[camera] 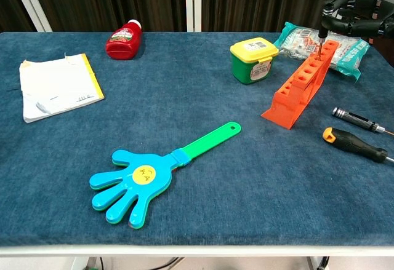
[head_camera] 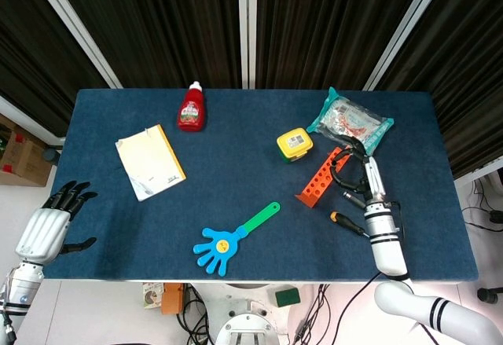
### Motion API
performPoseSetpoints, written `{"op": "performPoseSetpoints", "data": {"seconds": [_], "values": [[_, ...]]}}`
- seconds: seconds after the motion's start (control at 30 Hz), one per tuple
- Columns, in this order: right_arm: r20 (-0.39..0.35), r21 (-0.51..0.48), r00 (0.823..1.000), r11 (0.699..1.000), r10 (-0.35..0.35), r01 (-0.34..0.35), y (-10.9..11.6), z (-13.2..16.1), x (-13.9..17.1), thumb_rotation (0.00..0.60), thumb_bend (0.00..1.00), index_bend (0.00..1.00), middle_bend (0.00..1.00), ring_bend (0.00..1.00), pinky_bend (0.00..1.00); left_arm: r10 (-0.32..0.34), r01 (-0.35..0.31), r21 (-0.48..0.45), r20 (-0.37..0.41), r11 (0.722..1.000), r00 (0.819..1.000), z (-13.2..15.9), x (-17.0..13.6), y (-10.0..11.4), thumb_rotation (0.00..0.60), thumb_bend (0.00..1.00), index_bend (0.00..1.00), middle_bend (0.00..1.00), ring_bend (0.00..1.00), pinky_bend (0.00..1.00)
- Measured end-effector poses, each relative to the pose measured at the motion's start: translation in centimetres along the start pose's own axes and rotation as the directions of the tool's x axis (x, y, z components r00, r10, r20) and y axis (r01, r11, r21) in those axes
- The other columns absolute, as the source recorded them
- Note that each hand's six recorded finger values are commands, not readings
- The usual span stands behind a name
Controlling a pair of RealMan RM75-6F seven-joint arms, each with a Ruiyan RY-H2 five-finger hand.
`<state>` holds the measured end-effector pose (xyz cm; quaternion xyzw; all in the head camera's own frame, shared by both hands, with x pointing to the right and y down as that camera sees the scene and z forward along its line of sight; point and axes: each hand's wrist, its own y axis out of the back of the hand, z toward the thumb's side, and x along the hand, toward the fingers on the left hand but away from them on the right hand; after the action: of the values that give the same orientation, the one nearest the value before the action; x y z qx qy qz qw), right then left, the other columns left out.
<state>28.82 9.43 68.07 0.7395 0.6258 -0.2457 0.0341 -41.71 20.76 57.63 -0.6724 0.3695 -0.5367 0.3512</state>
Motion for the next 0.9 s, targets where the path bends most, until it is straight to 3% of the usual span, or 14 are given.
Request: {"op": "performPoseSetpoints", "data": {"seconds": [0.07, 0.6, 0.73, 0.8, 0.9], "values": [[-0.01, -0.006, 1.0, 1.0, 0.008, -0.008, 0.1, 0.1, 0.1, 0.6, 0.01, 0.0, 0.02, 0.0, 0.0, -0.007, 0.007, 0.0, -0.005, 1.0, 1.0, -0.1, 0.1, -0.1, 0.6, 0.0, 0.22, 0.11, 0.04, 0.23], [-0.099, 0.029, 0.994, 0.998, -0.051, 0.054, 4.3, 1.0, 2.3, 0.6, 0.03, 0.0, 0.01, 0.0, 0.0, -0.022, 0.022, 0.008, -0.003, 1.0, 1.0, 0.2, 0.3, -0.5, 0.6, 0.0, 0.22, 0.11, 0.04, 0.23], [-0.147, 0.146, 0.989, 0.988, -0.035, 0.057, 4.8, 1.1, 3.3, 0.6, 0.11, 0.03, 0.03, 0.0, 0.0, -0.022, 0.022, 0.01, -0.006, 1.0, 1.0, 0.2, 0.3, -0.6, 0.6, 0.0, 0.22, 0.11, 0.04, 0.23], [-0.161, 0.226, 0.987, 0.972, -0.022, 0.059, 4.9, 1.1, 3.6, 0.6, 0.14, 0.14, 0.03, 0.0, 0.0, -0.023, 0.023, 0.01, -0.008, 1.0, 1.0, 0.2, 0.3, -0.6, 0.6, 0.0, 0.22, 0.11, 0.04, 0.23], [-0.186, 0.395, 0.982, 0.916, 0.003, 0.072, 4.8, 1.2, 4.0, 0.6, 0.17, 0.27, 0.03, 0.0, 0.0, -0.023, 0.023, 0.011, -0.008, 1.0, 1.0, 0.2, 0.3, -0.6, 0.6, 0.0, 0.22, 0.11, 0.04, 0.23]]}}
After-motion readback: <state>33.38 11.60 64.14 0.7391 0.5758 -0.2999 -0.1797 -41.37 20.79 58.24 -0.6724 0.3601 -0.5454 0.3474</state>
